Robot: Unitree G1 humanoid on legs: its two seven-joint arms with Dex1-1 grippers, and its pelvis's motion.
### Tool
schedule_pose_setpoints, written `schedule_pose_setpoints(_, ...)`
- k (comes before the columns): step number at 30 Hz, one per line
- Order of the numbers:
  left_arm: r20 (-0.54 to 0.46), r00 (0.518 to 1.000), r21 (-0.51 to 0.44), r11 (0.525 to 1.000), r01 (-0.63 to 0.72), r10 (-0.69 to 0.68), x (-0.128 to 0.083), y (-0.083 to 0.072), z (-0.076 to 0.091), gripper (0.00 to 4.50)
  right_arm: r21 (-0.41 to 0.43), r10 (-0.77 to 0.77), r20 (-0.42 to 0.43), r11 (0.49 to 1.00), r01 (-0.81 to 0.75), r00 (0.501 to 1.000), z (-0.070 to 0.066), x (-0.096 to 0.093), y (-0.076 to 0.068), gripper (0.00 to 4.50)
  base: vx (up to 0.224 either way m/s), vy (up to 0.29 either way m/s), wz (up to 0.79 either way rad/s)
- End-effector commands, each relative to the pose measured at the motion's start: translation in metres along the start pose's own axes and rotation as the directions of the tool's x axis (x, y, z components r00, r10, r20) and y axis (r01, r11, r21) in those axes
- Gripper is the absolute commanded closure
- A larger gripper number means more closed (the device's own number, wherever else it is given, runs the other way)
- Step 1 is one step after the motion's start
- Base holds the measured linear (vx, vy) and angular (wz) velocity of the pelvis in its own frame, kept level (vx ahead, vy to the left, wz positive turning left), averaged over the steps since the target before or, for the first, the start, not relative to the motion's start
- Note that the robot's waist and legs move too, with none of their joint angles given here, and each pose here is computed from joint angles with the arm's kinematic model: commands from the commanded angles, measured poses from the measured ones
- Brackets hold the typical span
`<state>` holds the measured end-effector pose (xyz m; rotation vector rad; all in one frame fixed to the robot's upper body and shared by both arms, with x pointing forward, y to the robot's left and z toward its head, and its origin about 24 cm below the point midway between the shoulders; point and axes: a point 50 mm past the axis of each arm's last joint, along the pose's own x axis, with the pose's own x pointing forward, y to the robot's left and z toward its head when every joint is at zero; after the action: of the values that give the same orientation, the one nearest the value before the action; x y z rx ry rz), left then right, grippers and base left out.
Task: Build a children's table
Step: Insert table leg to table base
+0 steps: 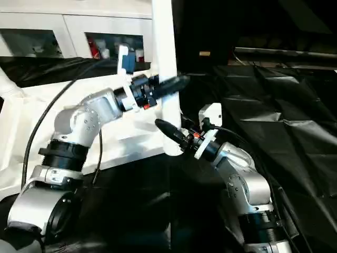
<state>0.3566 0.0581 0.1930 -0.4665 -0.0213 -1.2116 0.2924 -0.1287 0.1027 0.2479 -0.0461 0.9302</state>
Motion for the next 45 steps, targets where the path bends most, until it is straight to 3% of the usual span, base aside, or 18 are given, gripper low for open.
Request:
schedule_pose_setpoints(1, 0.034, 0.999, 0.012, 1.000, -0.025, 0.025, -0.003, 0.002, 0.010, 1.76, -0.015, 0.004, 0.033, 1.000, -0.004, 0.999, 0.010, 0.001, -0.002, 2.62, 0.000, 0.000, 0.00)
schedule_pose_setpoints(4, 0.024, 1.000, 0.035, 0.999, -0.005, 0.004, -0.004, 0.001, 0.011, 2.17, -0.014, 0.021, 0.022, 1.000, -0.021, 1.000, 0.009, 0.002, -0.002, 2.62, 0.000, 0.000, 0.00)
schedule_pose_setpoints(11, -0.005, 0.999, 0.046, 0.998, 0.035, -0.035, 0.001, -0.005, 0.010, 2.63, -0.017, 0.023, 0.019, 1.000, -0.023, 1.000, 0.012, 0.002, -0.003, 2.62, 0.000, 0.000, 0.00)
schedule_pose_setpoints(15, -0.037, 0.999, 0.076, 0.997, 0.033, -0.030, 0.003, -0.006, 0.007, 2.68, -0.037, 0.021, 0.004, 0.999, -0.021, 1.000, 0.011, 0.002, -0.002, 2.62, 0.000, 0.000, 0.00)
schedule_pose_setpoints(17, -0.061, 0.998, 0.114, 0.993, 0.033, -0.026, 0.005, -0.007, 0.006, 2.69, -0.019, 0.035, -0.006, 0.999, -0.035, 0.999, 0.010, 0.001, -0.003, 1.92, 0.000, 0.000, 0.00)
schedule_pose_setpoints(21, -0.120, 0.991, 0.195, 0.978, 0.076, -0.053, 0.008, -0.013, 0.005, 2.69, 0.014, 0.052, -0.065, 0.999, -0.052, 0.997, 0.010, -0.002, -0.003, 1.76, 0.000, 0.000, 0.00)
schedule_pose_setpoints(23, -0.148, 0.986, 0.211, 0.971, 0.110, -0.079, 0.008, -0.016, 0.005, 2.69, 0.015, 0.036, -0.165, 0.999, -0.034, 0.986, 0.008, -0.004, -0.006, 1.49, 0.000, 0.000, 0.00)
schedule_pose_setpoints(26, -0.177, 0.979, 0.218, 0.966, 0.139, -0.101, 0.008, -0.018, 0.003, 2.69, 0.043, 0.081, -0.224, 0.996, -0.073, 0.971, 0.010, -0.007, -0.004, 1.48, 0.000, 0.000, 0.00)
schedule_pose_setpoints(45, -0.178, 0.975, 0.202, 0.964, 0.171, -0.135, 0.008, -0.023, 0.003, 2.69, 0.052, 0.079, -0.303, 0.996, -0.066, 0.950, 0.004, 0.000, -0.007, 1.48, 0.000, 0.000, 0.00)
